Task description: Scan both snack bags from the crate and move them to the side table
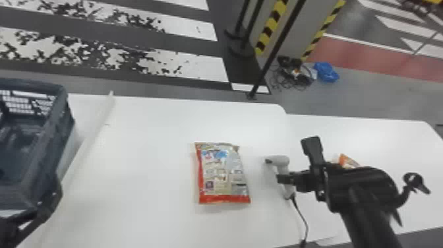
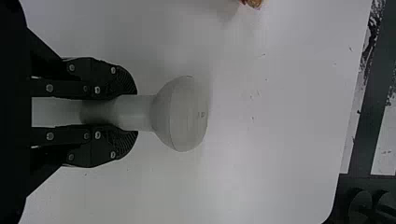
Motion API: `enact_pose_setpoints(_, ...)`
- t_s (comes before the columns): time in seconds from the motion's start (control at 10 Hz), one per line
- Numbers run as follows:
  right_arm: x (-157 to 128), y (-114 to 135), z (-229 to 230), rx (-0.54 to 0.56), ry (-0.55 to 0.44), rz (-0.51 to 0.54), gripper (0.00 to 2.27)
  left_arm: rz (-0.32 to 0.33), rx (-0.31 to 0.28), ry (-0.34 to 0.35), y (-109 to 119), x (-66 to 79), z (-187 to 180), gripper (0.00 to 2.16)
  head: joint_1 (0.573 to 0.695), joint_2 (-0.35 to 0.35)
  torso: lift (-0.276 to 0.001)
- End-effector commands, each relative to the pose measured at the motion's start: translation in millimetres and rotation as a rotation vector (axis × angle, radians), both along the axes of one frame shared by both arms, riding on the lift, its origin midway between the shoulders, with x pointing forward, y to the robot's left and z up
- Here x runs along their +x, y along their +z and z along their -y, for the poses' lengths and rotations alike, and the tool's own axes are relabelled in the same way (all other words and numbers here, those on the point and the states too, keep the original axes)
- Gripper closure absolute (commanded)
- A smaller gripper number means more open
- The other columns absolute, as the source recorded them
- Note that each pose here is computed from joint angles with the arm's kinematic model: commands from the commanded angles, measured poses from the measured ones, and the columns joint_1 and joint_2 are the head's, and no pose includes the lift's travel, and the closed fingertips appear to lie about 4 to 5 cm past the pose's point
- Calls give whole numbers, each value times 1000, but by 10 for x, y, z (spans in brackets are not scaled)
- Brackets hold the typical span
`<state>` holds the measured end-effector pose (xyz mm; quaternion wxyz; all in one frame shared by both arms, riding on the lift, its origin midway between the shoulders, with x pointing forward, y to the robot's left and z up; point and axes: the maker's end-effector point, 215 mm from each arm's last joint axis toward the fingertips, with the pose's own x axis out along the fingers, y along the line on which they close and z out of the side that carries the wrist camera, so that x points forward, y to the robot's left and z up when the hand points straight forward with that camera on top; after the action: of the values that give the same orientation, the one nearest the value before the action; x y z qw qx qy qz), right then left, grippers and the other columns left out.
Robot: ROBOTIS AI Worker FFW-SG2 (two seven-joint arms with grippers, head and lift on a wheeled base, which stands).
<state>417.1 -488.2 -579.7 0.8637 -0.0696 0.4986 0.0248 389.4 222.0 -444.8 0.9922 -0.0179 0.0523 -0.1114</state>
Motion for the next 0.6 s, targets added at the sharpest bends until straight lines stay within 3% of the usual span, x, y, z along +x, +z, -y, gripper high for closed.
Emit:
enact_pose_setpoints(0.0,7,5,-6,0,2,3,994,1,0,0,6,2,0,97,695,-350,-29)
enact_pose_setpoints(0.1,7,5,-6,0,2,3,849,1,0,0,6,2,0,97,695,-350,-29)
enact_pose_setpoints(0.2,6,5,-2,-1,2,2,532,1,0,0,6,2,0,97,695,-350,-29)
enact_pose_setpoints(0.5,18,34,40,-15,-12,11,103,3,2,-1,13,4,-2,97,695,-350,-29)
